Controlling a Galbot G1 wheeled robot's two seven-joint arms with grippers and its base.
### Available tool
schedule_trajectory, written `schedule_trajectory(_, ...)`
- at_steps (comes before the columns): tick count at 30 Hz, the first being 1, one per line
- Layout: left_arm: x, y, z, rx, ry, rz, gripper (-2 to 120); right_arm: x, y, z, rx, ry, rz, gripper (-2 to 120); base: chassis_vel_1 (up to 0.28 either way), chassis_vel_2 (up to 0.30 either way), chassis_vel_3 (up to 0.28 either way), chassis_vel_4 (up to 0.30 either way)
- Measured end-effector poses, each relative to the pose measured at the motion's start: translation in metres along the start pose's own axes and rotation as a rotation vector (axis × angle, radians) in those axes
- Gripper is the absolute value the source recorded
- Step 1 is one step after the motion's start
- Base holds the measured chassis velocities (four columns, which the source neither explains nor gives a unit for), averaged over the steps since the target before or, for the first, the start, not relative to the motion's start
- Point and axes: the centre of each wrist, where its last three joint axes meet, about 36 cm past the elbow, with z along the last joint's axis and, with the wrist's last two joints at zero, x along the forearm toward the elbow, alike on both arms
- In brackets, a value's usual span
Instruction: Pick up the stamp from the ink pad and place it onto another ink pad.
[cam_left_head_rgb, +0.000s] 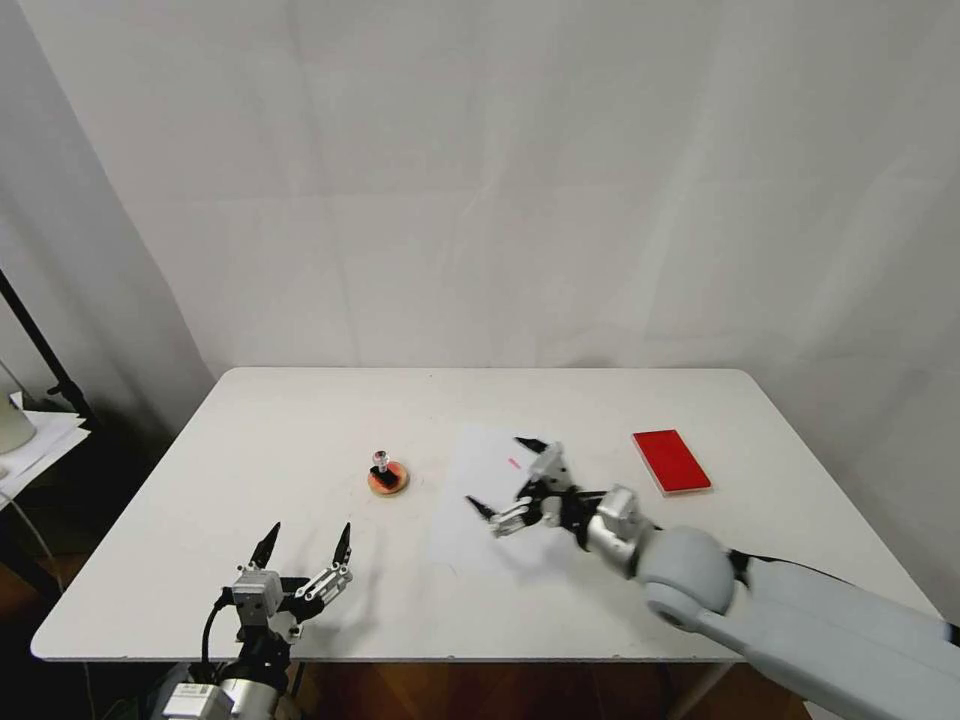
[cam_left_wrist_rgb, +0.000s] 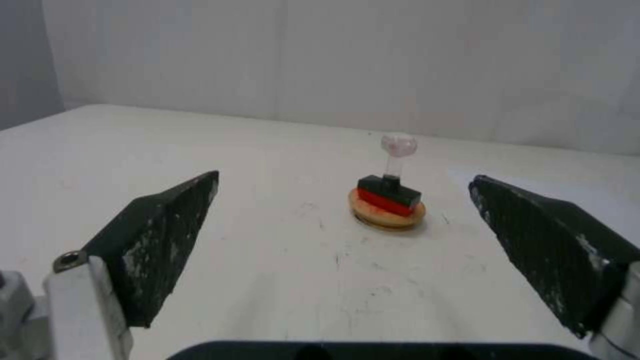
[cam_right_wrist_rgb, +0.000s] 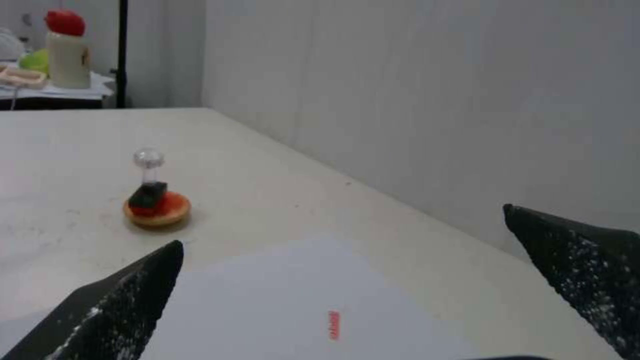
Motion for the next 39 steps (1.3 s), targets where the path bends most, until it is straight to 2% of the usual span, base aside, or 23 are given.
schedule_trajectory(2,0.0,0.0,0.0,0.0,0.0,0.0,100,0.015,0.0,-0.004,-0.005,-0.024,0.029,114,0.0,0.0,0.0,0.0)
schedule_trajectory(4,0.0,0.0,0.0,0.0,0.0,0.0,100,0.044,0.009,-0.01,-0.018,-0.037,0.097,112,0.0,0.0,0.0,0.0)
schedule_trajectory(6,0.0,0.0,0.0,0.0,0.0,0.0,100,0.07,0.027,-0.007,-0.038,-0.026,0.23,110,0.0,0.0,0.0,0.0)
schedule_trajectory(7,0.0,0.0,0.0,0.0,0.0,0.0,100,0.07,0.027,-0.007,-0.038,-0.026,0.23,110,0.0,0.0,0.0,0.0)
schedule_trajectory(11,0.0,0.0,0.0,0.0,0.0,0.0,100,0.101,0.061,0.007,-0.067,-0.003,0.555,101,0.0,0.0,0.0,0.0)
schedule_trajectory(12,0.0,0.0,0.0,0.0,0.0,0.0,100,0.101,0.061,0.007,-0.067,-0.003,0.555,101,0.0,0.0,0.0,0.0)
schedule_trajectory(14,0.0,0.0,0.0,0.0,0.0,0.0,100,0.11,0.081,0.014,-0.122,0.025,0.695,100,0.0,0.0,0.0,0.0)
schedule_trajectory(16,0.0,0.0,0.0,0.0,0.0,0.0,100,0.125,0.106,0.022,-0.166,0.059,0.773,100,0.0,0.0,0.0,0.0)
schedule_trajectory(21,0.0,0.0,0.0,0.0,0.0,0.0,100,0.147,0.143,0.03,-0.198,0.086,0.791,100,0.0,0.0,0.0,0.0)
schedule_trajectory(25,0.0,0.0,0.0,0.0,0.0,0.0,100,0.155,0.154,0.037,-0.187,0.071,0.755,100,0.0,0.0,0.0,0.0)
schedule_trajectory(39,0.0,0.0,0.0,0.0,0.0,0.0,100,0.15,0.14,0.045,-0.162,0.027,0.699,100,0.0,0.0,0.0,0.0)
